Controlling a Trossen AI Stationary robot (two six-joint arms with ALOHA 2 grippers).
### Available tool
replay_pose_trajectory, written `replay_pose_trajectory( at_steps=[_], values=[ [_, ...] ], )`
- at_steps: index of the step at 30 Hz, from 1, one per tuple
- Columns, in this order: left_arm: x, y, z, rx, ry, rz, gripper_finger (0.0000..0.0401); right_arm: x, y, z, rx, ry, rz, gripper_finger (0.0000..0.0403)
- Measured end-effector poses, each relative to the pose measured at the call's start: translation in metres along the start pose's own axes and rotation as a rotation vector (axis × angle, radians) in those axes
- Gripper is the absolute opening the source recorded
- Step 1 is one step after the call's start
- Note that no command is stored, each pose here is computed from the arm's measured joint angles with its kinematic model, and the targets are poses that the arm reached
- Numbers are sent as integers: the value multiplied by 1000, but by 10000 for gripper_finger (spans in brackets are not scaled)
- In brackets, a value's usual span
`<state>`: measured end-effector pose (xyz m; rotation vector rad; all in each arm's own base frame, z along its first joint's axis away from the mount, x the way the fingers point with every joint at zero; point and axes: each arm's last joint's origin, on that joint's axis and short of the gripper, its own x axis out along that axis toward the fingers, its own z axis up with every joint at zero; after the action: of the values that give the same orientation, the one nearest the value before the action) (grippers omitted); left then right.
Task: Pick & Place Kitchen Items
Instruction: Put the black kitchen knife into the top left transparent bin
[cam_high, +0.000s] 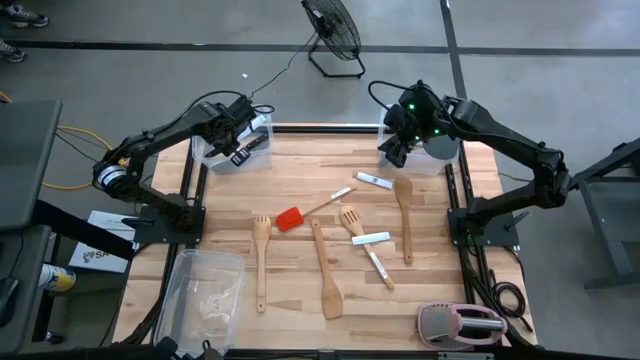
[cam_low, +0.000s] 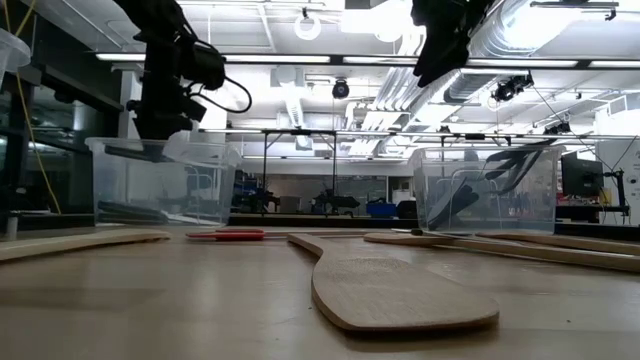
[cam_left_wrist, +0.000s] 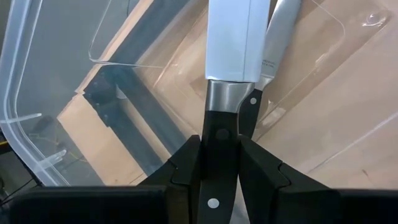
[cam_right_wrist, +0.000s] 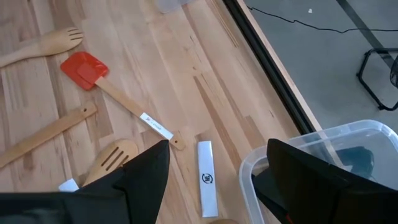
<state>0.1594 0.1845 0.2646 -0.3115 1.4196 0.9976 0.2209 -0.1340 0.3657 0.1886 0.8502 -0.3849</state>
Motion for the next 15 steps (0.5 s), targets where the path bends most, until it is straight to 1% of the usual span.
replay_pose_trajectory(
  at_steps=[13,15],
  values=[
    [0,0,0,0,-1,-1,76,0,-1,0,30,3,-21,261],
    [0,0,0,-1,-1,-1,84,0,-1,0,30,3,-20,261]
  ],
)
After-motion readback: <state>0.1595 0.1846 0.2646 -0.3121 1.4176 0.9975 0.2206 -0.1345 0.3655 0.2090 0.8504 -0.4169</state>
